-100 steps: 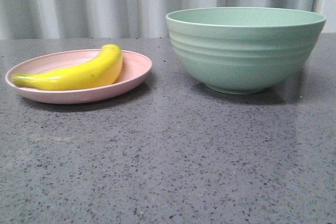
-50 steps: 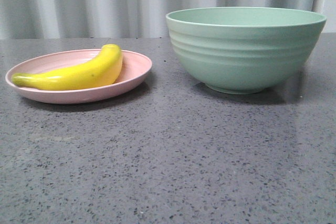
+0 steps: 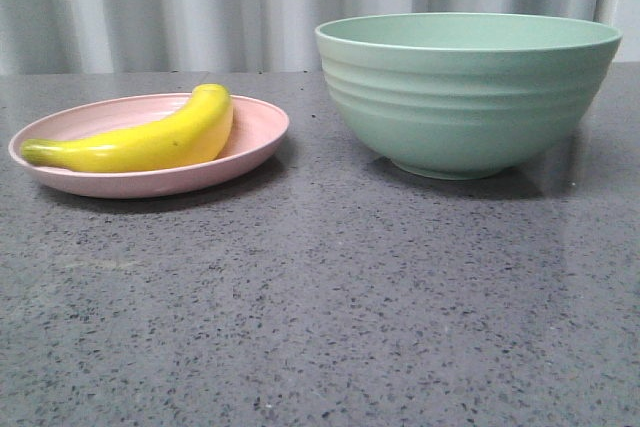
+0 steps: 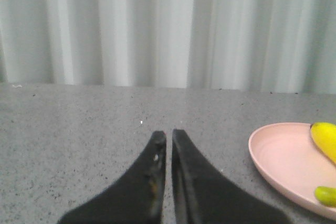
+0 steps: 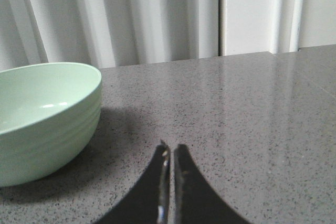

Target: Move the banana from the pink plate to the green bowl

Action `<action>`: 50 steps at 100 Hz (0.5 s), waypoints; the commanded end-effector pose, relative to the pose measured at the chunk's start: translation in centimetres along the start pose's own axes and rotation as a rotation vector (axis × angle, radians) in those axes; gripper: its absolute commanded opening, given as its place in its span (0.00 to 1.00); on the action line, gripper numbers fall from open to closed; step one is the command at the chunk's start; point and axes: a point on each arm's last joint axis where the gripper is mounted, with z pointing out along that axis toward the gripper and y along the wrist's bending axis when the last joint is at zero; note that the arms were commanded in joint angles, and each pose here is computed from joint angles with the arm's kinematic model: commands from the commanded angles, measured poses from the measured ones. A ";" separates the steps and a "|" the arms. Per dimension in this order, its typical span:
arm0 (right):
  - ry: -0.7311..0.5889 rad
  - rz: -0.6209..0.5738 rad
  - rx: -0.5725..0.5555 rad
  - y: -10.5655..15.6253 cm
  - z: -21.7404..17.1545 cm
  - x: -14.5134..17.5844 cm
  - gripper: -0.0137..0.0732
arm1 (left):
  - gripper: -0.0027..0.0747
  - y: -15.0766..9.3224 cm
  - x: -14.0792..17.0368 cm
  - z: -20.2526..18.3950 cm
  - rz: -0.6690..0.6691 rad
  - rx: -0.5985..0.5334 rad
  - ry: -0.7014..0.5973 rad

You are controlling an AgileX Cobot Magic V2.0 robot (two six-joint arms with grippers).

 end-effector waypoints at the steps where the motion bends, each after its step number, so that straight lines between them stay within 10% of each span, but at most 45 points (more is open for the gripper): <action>1: -0.036 0.000 0.003 0.1 0.3 -2.6 0.07 | 0.01 -0.2 -2.9 0.0 -0.009 0.009 -0.095; 50: 0.088 0.089 -0.020 0.6 3.2 -6.6 0.07 | 0.10 -0.4 -5.7 2.4 -0.009 0.003 -0.064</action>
